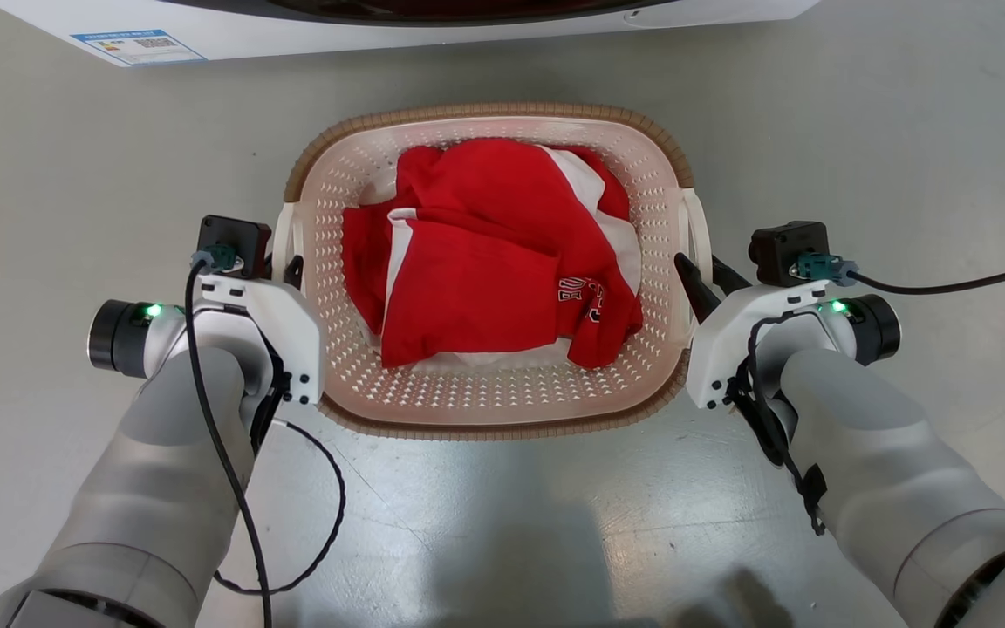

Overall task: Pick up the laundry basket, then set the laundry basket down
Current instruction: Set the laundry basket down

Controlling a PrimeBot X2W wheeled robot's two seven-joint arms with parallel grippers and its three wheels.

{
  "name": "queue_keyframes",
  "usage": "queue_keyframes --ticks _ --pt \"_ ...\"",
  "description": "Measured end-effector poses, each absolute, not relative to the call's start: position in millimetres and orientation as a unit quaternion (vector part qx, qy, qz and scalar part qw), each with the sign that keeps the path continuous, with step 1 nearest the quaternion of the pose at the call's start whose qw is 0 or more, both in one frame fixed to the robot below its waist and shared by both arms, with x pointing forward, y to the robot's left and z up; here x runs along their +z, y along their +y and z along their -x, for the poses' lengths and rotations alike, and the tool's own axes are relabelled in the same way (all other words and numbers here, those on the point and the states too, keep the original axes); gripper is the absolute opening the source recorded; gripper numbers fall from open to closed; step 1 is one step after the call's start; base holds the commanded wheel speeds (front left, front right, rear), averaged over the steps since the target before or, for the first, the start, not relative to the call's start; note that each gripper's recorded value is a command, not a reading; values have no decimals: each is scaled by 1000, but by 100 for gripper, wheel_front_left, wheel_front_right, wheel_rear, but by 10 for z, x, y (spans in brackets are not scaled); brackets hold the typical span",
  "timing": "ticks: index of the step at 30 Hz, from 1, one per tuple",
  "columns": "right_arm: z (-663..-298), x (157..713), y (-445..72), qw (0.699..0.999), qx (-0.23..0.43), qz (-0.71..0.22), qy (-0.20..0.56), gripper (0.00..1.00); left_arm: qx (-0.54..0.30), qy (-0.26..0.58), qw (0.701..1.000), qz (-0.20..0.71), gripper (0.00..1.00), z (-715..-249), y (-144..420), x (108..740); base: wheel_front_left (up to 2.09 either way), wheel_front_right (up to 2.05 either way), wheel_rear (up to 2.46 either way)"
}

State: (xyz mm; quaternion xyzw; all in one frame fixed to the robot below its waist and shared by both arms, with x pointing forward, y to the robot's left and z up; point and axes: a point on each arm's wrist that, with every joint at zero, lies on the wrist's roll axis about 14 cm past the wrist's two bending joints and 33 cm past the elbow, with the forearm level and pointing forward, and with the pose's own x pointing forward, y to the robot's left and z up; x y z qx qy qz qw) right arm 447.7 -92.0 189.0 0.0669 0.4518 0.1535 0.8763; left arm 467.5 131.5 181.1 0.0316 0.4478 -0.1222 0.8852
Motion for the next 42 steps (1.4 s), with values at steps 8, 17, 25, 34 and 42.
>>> queue_keyframes --ticks 8,17,25,34,42 --pt "-4462 1856 -928 875 152 -67 455 0 -124 451 883 -33 0 -4666 1307 1773 0 0 0" --pt "-4447 1820 -945 874 149 -68 458 0 -126 455 881 -32 0 -4646 1289 1727 0 0 0" --pt "-4489 1781 -1075 876 131 -69 458 100 -112 475 872 -32 100 -4604 1316 1631 0 0 0" --pt "-4680 1928 -1146 891 127 -57 433 100 -94 469 878 -28 100 -4656 1355 1689 0 0 0" --pt "-4803 2165 -1154 905 128 -53 403 100 -87 445 891 -17 100 -4707 1344 1879 0 0 0"
